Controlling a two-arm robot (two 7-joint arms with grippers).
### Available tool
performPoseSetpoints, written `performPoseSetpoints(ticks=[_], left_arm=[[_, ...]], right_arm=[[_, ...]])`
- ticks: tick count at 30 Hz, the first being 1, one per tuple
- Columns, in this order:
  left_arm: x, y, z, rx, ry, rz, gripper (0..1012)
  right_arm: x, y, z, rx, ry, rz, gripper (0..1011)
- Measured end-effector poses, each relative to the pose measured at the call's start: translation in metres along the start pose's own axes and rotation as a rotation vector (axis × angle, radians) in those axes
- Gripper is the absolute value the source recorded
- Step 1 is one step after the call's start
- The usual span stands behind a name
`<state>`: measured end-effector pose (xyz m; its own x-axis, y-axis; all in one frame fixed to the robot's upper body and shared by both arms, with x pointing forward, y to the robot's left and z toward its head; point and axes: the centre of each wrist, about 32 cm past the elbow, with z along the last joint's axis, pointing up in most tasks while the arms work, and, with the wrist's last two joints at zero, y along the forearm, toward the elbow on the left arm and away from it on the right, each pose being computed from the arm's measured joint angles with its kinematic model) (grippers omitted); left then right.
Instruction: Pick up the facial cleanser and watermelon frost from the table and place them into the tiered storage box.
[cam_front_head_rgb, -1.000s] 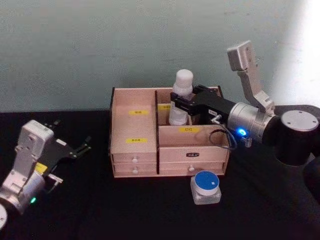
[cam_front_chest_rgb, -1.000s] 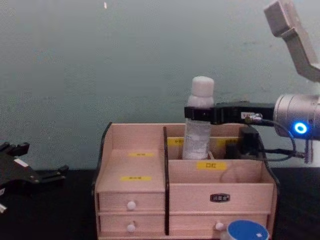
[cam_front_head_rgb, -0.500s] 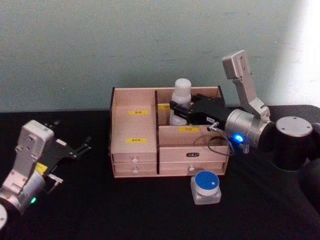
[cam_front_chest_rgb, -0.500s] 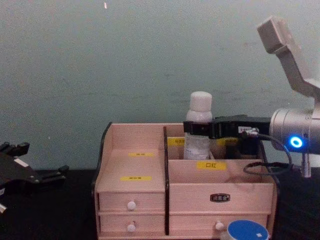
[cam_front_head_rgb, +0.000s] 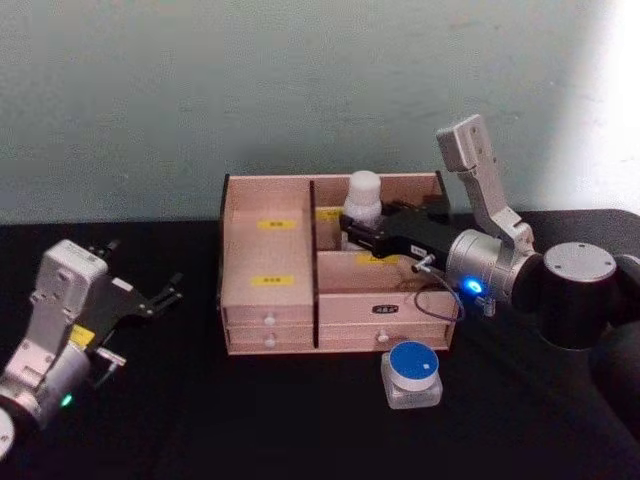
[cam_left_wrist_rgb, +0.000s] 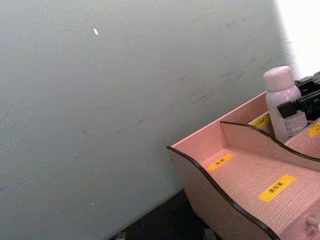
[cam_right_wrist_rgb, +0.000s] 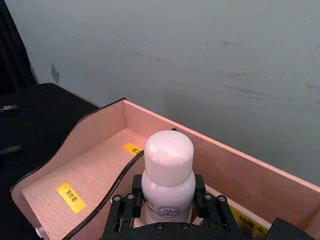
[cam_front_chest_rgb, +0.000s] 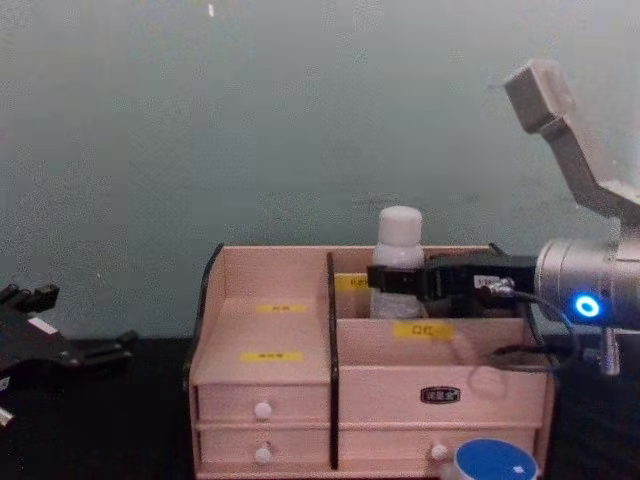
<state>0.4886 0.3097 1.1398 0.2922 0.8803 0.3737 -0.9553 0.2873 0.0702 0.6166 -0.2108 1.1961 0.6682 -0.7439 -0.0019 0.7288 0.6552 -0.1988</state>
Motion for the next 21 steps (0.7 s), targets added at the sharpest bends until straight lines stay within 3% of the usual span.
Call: performPoseSetpoints(ticks=[18, 21], left_arm=[[0.0, 0.0, 0.0, 0.0, 0.0, 0.0, 1002], [0.0, 0.0, 0.0, 0.0, 0.0, 0.0, 1001]], right_arm=[[-0.0002, 0.0004, -0.0029, -0.006, -0.003, -0.001, 596], [-0.0001, 0.0001, -0.0036, -0.012, -0.002, -0.002, 683]])
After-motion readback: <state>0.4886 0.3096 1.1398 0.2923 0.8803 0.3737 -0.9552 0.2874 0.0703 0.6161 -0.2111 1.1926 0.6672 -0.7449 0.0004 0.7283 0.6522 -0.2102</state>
